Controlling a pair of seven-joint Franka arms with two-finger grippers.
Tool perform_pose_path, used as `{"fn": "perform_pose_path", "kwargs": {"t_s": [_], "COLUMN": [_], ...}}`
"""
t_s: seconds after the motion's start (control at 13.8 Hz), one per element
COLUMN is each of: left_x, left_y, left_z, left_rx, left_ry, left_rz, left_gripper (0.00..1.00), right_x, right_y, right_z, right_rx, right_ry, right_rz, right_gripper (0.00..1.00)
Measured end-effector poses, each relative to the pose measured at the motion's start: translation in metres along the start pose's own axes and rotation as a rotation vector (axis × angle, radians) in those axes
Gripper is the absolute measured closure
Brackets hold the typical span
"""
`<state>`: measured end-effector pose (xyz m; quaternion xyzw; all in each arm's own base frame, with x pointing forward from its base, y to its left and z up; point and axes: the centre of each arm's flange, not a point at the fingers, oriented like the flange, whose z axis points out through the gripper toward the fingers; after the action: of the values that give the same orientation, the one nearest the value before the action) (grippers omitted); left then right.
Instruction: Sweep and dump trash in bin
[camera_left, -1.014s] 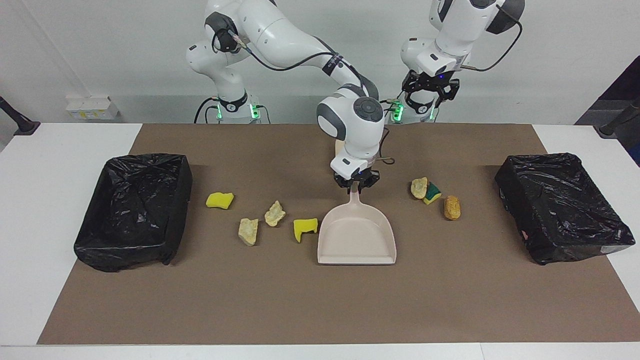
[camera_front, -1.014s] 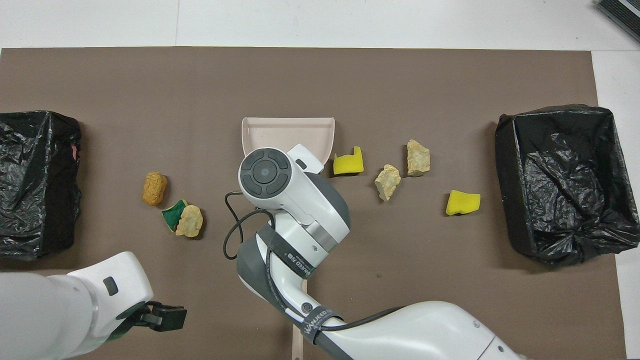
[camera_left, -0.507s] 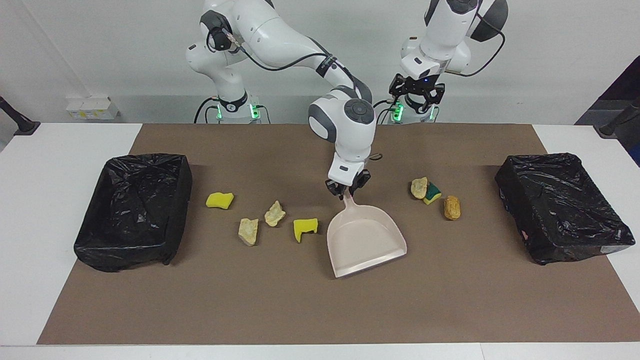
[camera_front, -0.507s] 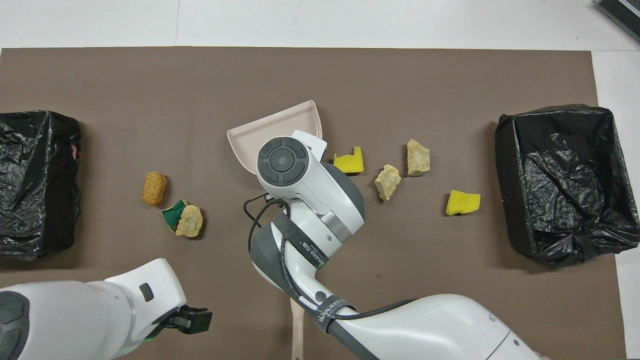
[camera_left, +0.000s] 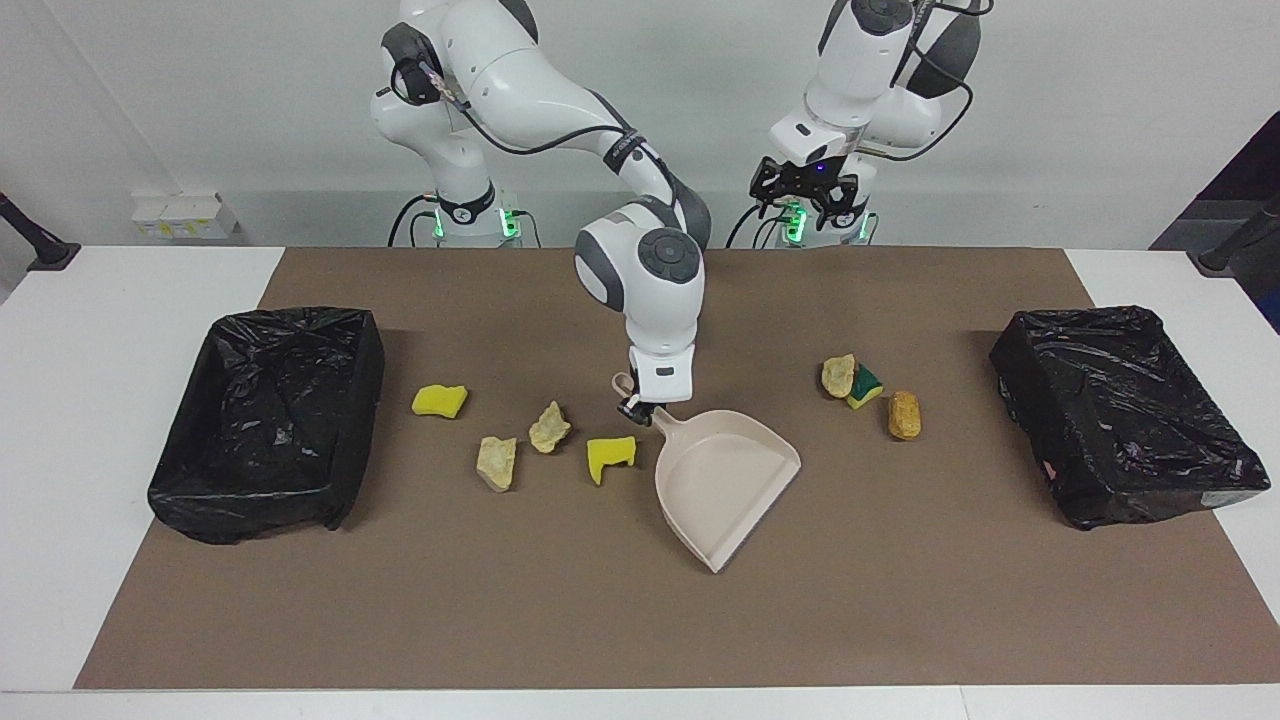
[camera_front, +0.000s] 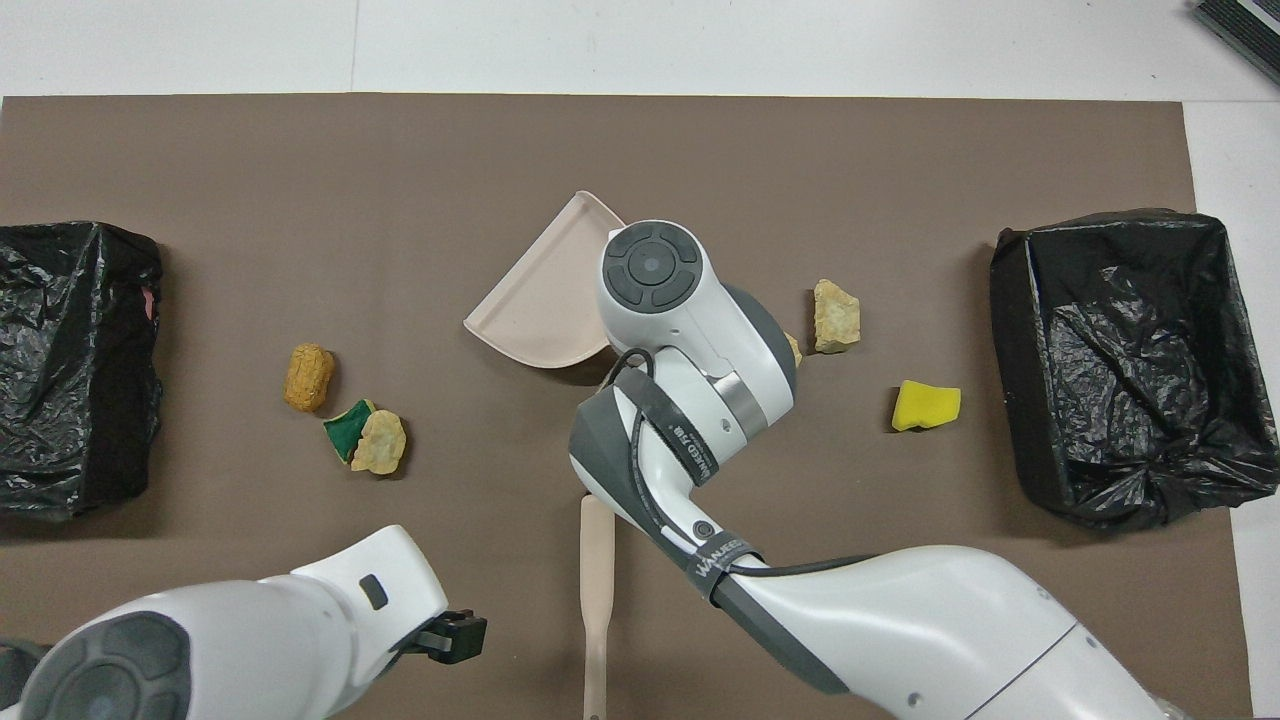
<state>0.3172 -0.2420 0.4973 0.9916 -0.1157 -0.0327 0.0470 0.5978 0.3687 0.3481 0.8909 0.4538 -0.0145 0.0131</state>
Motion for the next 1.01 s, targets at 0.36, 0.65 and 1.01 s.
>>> {"fn": "perform_pose_path", "kwargs": {"t_s": [0.36, 0.65, 1.01], "left_x": [0.001, -0.012, -0.03], "left_y": [0.088, 0.126, 0.134], "left_z": [0.087, 0.141, 0.158], "left_rx": [0.018, 0.046, 0.052], "left_ry": [-0.02, -0.047, -0.041], "left_rz": [-0.065, -0.083, -0.166], "left_gripper": [0.0, 0.0, 0.0], "right_x": [-0.012, -0.041, -0.088], "right_y": [0.024, 0.057, 0.087], "right_z": [0.0, -0.003, -0.01], "right_rx": [-0.009, -0.007, 0.0], "right_ry": [-0.009, -0.049, -0.094], "right_rz": [-0.256, -0.435, -0.587], "right_gripper": [0.69, 0.69, 0.69]}}
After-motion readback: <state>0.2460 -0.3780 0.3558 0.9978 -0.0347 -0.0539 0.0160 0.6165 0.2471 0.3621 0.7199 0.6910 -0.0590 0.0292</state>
